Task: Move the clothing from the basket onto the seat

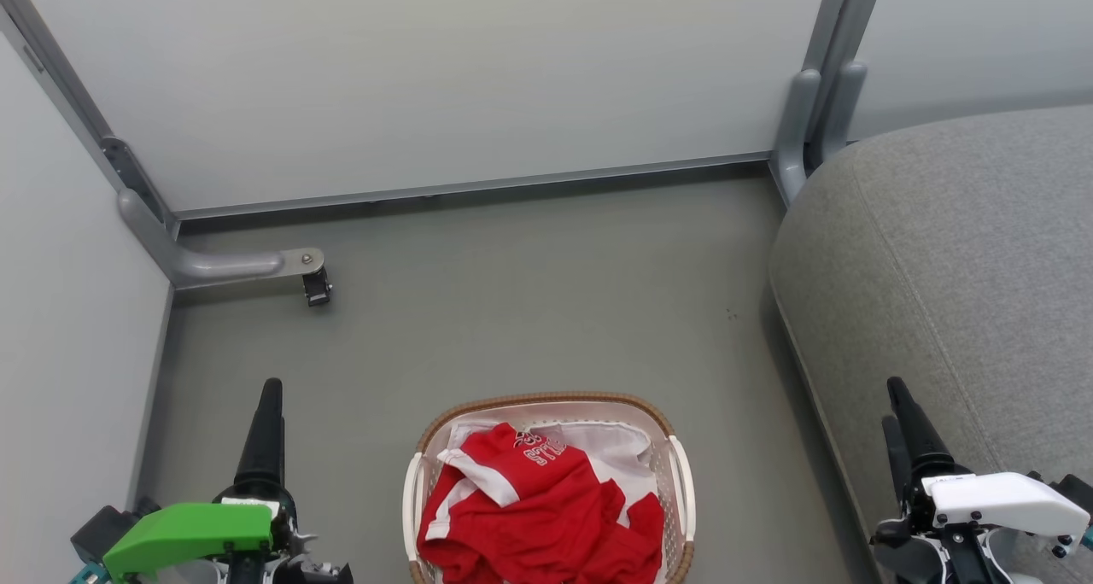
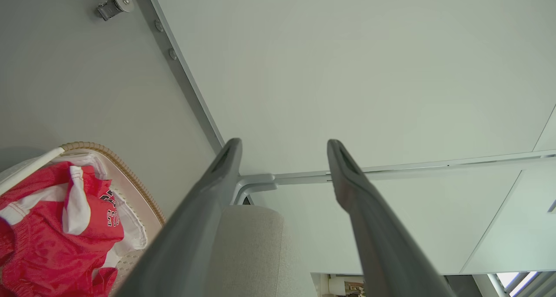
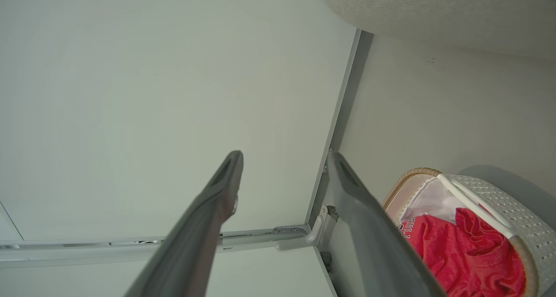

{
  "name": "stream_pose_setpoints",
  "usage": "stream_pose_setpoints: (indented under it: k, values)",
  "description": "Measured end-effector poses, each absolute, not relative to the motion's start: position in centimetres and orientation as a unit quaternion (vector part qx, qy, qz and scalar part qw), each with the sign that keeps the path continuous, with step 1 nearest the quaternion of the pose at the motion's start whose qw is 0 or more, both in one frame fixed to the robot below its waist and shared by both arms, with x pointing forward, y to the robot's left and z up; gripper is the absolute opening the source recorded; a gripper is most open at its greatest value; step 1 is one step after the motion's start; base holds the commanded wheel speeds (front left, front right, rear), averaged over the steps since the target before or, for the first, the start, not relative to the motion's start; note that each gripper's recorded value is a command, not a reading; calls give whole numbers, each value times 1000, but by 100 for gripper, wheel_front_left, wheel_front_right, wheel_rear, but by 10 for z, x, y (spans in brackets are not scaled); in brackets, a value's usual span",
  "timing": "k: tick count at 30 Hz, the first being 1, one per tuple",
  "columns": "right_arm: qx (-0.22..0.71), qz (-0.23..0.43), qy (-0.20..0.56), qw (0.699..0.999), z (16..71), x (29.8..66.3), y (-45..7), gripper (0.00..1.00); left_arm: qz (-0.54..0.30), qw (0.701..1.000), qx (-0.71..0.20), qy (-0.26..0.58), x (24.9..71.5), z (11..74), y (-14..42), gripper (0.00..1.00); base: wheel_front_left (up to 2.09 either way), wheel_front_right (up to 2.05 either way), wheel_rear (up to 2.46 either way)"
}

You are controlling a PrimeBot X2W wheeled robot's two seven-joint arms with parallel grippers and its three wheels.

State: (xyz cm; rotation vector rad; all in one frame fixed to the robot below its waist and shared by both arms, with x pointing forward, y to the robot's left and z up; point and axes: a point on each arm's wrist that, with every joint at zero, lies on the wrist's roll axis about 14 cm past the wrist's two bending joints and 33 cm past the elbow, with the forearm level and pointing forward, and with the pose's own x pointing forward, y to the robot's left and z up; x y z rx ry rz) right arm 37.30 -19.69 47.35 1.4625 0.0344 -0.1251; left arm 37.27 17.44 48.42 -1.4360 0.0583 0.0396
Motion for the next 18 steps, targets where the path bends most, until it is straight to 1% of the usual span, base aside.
stream_pose_setpoints:
  k: [3,12,18]
  values:
    - [653,-61,12,755,474,373,-200,100,15,770,-638,23,373,487,174,100,0,0,0]
    - [588,-59,1,807,481,375,-205,100,3,814,-580,8,375,498,173,100,0,0,0]
    - [531,-51,-9,846,489,377,-206,100,-7,855,-519,0,375,506,169,100,0,0,0]
